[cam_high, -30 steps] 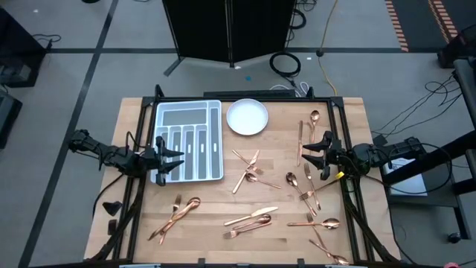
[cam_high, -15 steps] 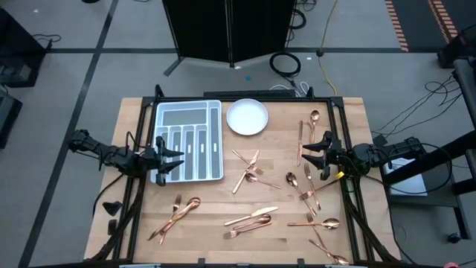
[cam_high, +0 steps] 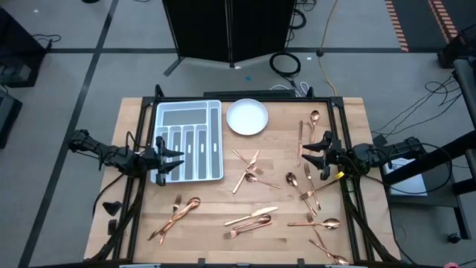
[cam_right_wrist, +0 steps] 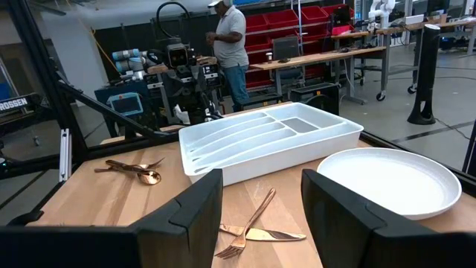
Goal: Sort silverware
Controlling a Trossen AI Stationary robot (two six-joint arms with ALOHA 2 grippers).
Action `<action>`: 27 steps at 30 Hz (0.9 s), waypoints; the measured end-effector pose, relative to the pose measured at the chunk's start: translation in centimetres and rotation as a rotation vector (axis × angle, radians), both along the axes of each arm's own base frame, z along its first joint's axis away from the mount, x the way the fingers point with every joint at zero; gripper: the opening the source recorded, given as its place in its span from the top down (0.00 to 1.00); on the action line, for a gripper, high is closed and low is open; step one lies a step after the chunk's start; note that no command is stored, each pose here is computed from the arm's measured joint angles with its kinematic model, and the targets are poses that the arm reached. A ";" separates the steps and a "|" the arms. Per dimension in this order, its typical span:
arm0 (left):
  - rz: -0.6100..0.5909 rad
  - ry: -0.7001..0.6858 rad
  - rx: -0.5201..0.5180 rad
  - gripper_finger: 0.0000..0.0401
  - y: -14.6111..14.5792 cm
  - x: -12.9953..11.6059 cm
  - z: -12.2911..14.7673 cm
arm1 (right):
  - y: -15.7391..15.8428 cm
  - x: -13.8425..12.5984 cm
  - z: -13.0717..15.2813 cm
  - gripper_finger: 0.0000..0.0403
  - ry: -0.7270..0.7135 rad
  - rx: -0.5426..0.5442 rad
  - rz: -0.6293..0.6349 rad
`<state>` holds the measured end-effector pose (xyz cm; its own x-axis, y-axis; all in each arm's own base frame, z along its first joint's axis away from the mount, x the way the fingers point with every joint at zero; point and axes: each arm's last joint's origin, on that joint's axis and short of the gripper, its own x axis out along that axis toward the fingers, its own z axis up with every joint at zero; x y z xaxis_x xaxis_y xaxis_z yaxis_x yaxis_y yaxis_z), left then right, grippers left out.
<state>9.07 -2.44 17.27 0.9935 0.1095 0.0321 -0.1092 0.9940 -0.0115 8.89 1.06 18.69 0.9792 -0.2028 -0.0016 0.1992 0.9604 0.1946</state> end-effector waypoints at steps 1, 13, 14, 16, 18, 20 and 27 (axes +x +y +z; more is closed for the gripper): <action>0.000 0.000 0.000 0.66 0.0 0.0 0.0 | 0.0 0.0 0.0 0.57 0.000 0.000 0.000; 0.000 0.000 0.000 0.66 0.0 0.0 0.0 | 0.0 0.0 0.0 0.57 0.000 0.000 0.000; 0.000 0.000 0.000 0.66 0.0 0.0 0.0 | 0.0 0.0 0.0 0.57 0.000 0.000 0.000; 0.000 0.000 0.000 0.66 0.0 0.0 0.0 | 0.0 0.0 0.0 0.57 0.000 0.000 0.000; 0.000 0.000 0.000 0.66 0.0 0.0 0.0 | 0.0 0.0 0.0 0.57 0.000 0.000 0.000; 0.000 0.000 0.000 0.66 0.0 0.0 0.0 | 0.0 0.0 0.0 0.57 0.000 0.000 0.000; 0.000 0.000 0.000 0.66 0.0 0.0 0.0 | 0.0 0.0 0.5 0.57 -0.045 -0.035 -0.010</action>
